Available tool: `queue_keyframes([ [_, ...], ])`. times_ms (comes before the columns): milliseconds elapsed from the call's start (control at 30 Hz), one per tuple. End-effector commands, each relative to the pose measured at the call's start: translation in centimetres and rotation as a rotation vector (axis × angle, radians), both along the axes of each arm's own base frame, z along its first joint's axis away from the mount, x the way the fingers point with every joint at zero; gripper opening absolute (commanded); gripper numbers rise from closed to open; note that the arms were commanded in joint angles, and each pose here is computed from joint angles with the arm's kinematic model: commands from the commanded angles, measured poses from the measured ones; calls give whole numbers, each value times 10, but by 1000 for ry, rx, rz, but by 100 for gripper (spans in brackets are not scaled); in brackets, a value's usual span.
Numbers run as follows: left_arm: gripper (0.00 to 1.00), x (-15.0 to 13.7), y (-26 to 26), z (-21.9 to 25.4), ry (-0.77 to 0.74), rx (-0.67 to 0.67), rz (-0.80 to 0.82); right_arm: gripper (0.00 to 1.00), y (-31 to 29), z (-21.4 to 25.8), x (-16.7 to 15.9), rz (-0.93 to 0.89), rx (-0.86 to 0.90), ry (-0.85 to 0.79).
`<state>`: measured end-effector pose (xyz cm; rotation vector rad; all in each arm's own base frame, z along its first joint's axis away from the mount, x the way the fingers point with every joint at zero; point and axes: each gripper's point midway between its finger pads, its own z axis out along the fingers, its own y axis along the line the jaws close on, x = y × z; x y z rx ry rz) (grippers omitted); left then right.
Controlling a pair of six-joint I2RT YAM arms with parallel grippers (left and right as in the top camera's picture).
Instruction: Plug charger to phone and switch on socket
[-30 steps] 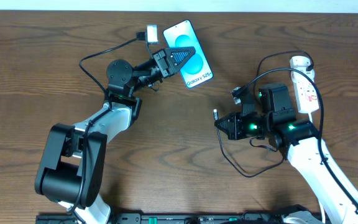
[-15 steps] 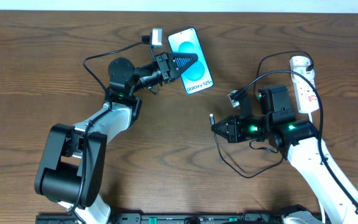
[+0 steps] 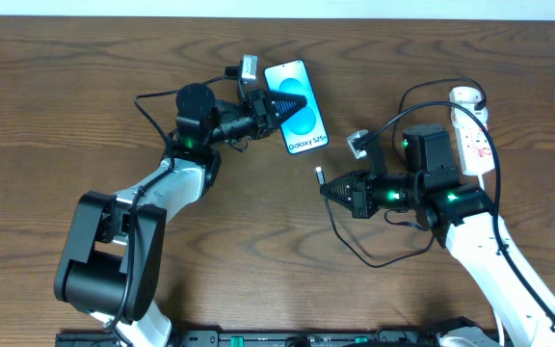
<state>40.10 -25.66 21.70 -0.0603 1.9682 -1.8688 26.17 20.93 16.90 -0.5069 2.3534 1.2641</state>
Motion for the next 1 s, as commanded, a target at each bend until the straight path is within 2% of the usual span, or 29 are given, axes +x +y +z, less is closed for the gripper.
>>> queue_keyframes([
  [0,8,-7,-9,18,-78,-4,-43,1,2,11,1,17,32,-39],
  [233,7,-15,-17,19,-97,-2,-81,1,4,18,7,-55,80,48],
  [400,7,-19,-18,20,-108,-6,-101,1,6,31,-1,-17,176,115],
  [733,7,-24,-18,40,-136,-63,-124,1,8,13,0,16,214,225],
  [967,7,-26,-17,39,-140,-59,-138,1,7,12,2,63,192,111],
])
